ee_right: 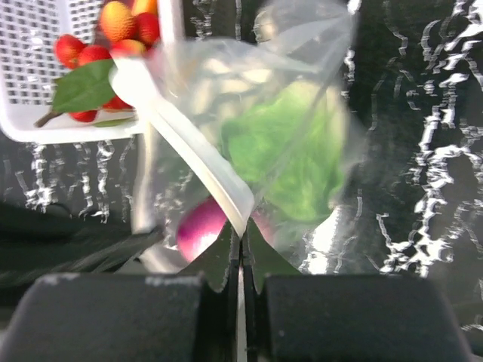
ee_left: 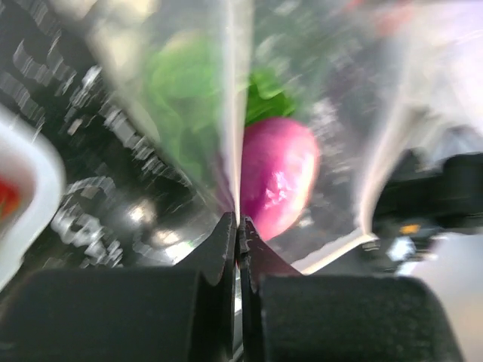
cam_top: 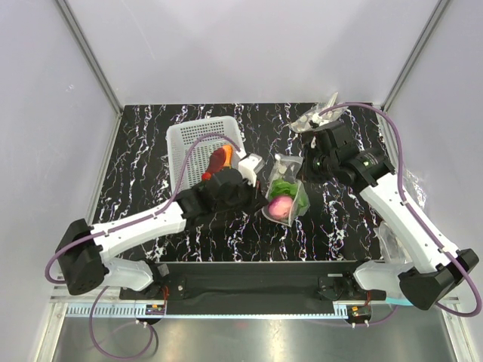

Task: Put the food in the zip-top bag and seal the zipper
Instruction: Place the fake vegetable in the zipper food storage bag.

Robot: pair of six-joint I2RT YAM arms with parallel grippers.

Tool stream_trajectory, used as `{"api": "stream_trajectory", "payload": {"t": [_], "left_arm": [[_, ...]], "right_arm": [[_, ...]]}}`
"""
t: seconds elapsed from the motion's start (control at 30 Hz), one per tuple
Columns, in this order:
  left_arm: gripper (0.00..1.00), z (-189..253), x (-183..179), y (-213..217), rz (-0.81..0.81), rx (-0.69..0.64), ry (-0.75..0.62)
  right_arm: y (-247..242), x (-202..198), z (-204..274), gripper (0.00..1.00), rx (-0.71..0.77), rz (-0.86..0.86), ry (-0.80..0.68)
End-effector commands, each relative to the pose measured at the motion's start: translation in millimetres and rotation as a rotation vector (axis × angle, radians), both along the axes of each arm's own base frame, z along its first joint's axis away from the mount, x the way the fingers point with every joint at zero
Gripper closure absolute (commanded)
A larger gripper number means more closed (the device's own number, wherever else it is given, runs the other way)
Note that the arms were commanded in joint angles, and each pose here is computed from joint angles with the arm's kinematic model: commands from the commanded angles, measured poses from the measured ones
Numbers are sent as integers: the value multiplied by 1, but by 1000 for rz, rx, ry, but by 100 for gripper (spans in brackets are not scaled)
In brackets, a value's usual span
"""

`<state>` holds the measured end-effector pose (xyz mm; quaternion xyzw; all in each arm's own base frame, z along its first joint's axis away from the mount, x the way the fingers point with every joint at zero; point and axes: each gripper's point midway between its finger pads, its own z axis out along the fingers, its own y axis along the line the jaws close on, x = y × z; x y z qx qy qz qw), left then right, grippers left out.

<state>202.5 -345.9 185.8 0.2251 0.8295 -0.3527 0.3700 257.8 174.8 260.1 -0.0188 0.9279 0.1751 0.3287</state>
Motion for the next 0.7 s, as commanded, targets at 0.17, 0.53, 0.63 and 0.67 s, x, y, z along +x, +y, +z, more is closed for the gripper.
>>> {"api": "stream_trajectory", "payload": {"t": [0.17, 0.53, 0.63, 0.67], "left_arm": [[100, 134, -12, -34, -199, -331, -48], [100, 96, -2, -16, -194, -268, 39], [100, 77, -1, -12, -192, -193, 56], [100, 73, -1, -11, -192, -181, 60]], "right_arm": [[-17, 8, -10, 100, -103, -29, -2], [-14, -16, 22, 100, -7, 13, -20], [-5, -25, 39, 100, 71, 48, -40], [-2, -27, 43, 100, 92, 57, -46]]}}
